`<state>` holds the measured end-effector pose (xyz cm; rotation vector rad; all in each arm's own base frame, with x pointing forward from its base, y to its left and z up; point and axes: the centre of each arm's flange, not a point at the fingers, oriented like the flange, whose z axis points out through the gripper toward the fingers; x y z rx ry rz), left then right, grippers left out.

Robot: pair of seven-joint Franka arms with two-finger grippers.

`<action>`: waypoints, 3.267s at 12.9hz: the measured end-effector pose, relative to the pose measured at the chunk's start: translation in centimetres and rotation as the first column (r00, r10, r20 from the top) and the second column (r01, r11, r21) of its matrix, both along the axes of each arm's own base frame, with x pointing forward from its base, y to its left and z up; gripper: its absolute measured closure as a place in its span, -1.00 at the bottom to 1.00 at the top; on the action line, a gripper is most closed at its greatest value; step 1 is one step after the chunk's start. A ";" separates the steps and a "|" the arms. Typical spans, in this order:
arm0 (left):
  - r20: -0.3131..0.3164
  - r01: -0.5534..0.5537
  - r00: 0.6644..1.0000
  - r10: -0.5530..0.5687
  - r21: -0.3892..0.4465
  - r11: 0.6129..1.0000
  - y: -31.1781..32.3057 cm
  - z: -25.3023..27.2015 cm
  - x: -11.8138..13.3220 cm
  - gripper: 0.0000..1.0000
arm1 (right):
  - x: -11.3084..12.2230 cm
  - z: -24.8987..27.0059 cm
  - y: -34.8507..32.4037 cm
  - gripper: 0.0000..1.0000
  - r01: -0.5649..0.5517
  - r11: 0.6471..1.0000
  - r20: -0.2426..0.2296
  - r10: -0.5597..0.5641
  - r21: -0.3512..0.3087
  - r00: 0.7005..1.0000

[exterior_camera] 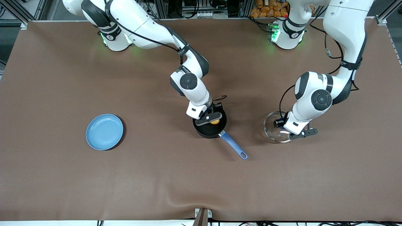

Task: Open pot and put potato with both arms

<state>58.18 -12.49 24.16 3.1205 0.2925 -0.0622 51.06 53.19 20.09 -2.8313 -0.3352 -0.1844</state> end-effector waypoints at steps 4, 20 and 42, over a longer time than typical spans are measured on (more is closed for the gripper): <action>-0.012 0.013 1.000 -0.013 -0.002 1.000 2.9 -0.9 0.4 -0.22 | 0.4 0.4 0.0 -0.93 0.005 1.000 0.011 -0.005 0.006 1.000; 0.066 0.091 0.994 -0.092 0.015 0.996 3.9 27.5 4.4 -1.00 | 8.0 22.9 -15.6 -1.00 0.138 0.978 -0.140 -0.160 -0.158 0.977; 0.050 0.105 0.993 -0.106 0.025 0.994 4.1 39.8 -2.5 -1.00 | 3.6 40.4 -55.5 -1.00 0.213 0.934 -0.231 -0.284 -0.288 0.931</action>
